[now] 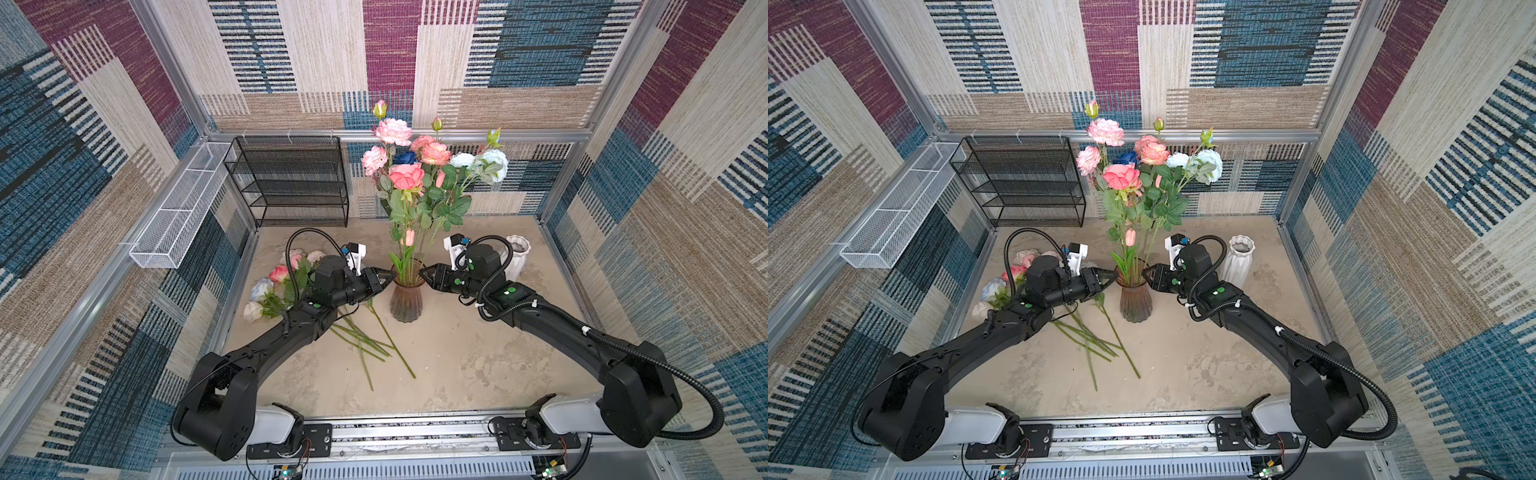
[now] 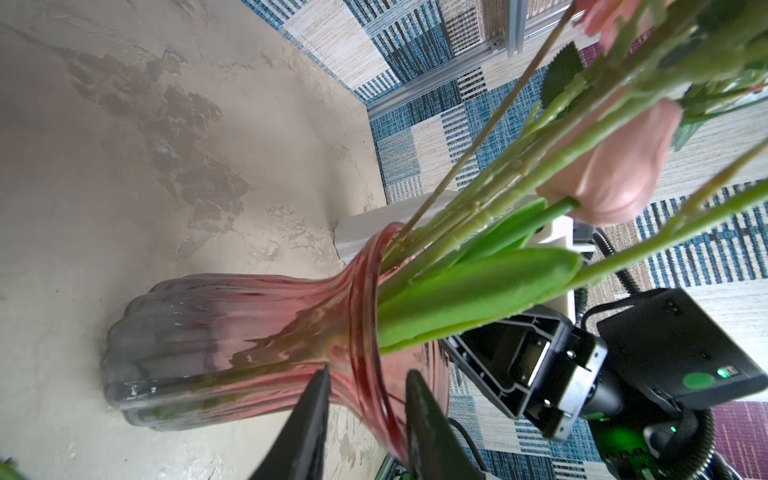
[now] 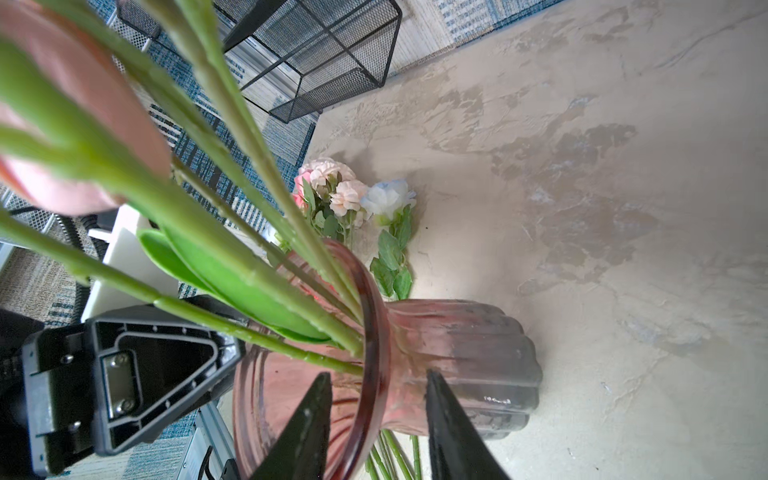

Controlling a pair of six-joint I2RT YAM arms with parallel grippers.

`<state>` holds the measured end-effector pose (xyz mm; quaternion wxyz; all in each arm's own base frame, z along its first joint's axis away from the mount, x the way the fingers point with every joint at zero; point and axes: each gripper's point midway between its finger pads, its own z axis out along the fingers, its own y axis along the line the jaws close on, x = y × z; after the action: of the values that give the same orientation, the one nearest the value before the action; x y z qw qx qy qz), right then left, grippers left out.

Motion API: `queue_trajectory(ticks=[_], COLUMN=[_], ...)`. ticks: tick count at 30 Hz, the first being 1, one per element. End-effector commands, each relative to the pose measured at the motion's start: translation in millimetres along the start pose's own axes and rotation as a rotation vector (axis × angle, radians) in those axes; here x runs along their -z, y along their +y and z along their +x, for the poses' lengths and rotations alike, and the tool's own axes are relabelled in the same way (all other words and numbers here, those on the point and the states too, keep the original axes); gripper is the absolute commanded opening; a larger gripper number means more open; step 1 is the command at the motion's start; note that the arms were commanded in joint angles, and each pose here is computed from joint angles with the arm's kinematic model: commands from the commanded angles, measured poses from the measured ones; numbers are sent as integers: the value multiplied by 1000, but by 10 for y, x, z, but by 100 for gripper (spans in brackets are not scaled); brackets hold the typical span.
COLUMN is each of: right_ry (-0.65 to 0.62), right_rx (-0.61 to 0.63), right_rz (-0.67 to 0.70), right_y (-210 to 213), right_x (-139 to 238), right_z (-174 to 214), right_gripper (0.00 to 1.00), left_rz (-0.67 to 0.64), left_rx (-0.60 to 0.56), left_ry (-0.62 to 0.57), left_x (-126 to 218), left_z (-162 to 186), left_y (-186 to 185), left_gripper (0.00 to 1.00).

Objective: Arrange the flowers into the vase
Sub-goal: 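Close both grippers around the pink vase neck from opposite sides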

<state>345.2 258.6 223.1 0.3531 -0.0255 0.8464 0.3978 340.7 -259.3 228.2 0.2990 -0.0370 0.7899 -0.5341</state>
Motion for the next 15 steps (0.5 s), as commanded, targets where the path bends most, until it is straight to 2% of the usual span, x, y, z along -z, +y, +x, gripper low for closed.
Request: queue_trajectory(ticks=[1, 7, 15], right_ry=[-16, -12, -20], right_rx=[28, 38, 63], right_rz=[-15, -14, 0], right_y=[55, 49, 24], right_x=[-16, -47, -102], right_z=[-65, -72, -113], right_gripper=[37, 30, 24], left_rz=[42, 39, 26], left_rx=[-34, -32, -42], left_ry=[-13, -8, -37], left_x=[-23, -77, -113], left_z=[-57, -50, -124], left_y=[-110, -74, -47], left_gripper=[27, 18, 14])
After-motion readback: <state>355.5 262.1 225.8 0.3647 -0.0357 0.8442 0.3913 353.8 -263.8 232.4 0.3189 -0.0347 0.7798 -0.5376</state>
